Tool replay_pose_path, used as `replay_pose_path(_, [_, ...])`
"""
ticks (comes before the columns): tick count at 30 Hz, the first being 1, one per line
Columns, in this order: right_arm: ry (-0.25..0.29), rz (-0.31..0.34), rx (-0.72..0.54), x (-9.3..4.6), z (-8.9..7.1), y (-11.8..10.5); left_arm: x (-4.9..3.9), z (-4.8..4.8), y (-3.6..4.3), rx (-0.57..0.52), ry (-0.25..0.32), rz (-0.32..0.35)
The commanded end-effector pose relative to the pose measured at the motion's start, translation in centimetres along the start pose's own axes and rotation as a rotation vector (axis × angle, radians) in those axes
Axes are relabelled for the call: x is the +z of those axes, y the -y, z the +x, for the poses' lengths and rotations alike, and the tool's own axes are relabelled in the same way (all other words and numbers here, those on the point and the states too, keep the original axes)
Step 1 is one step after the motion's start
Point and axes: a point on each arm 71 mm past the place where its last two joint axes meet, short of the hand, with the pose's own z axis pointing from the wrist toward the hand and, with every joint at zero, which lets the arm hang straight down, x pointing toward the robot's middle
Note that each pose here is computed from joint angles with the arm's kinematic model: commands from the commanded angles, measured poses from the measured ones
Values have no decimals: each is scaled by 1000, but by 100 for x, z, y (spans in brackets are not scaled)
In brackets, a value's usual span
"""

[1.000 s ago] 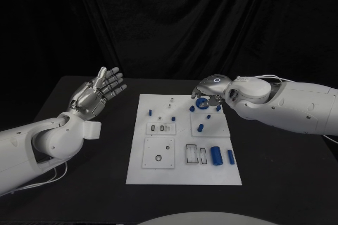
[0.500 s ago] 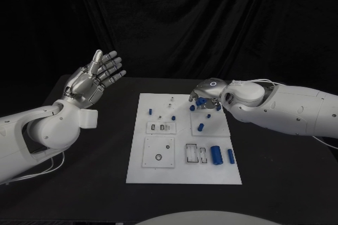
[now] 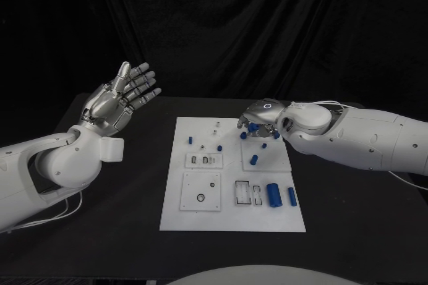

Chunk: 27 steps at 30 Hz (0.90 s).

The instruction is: Assemble the parts on the task board

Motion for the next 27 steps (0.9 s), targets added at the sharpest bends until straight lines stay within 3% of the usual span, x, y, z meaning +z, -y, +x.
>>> replay_pose_path(1, [24, -7, -8, 7, 3, -1, 5, 19, 93, -24, -17, 123])
replay_pose_path(19, [-4, 6, 0, 65, 160, 12, 3, 41, 58, -39, -34, 95])
replay_pose_path(27, [12, 3, 39, 77, 218, 9, -1, 39, 55, -47, -41, 86])
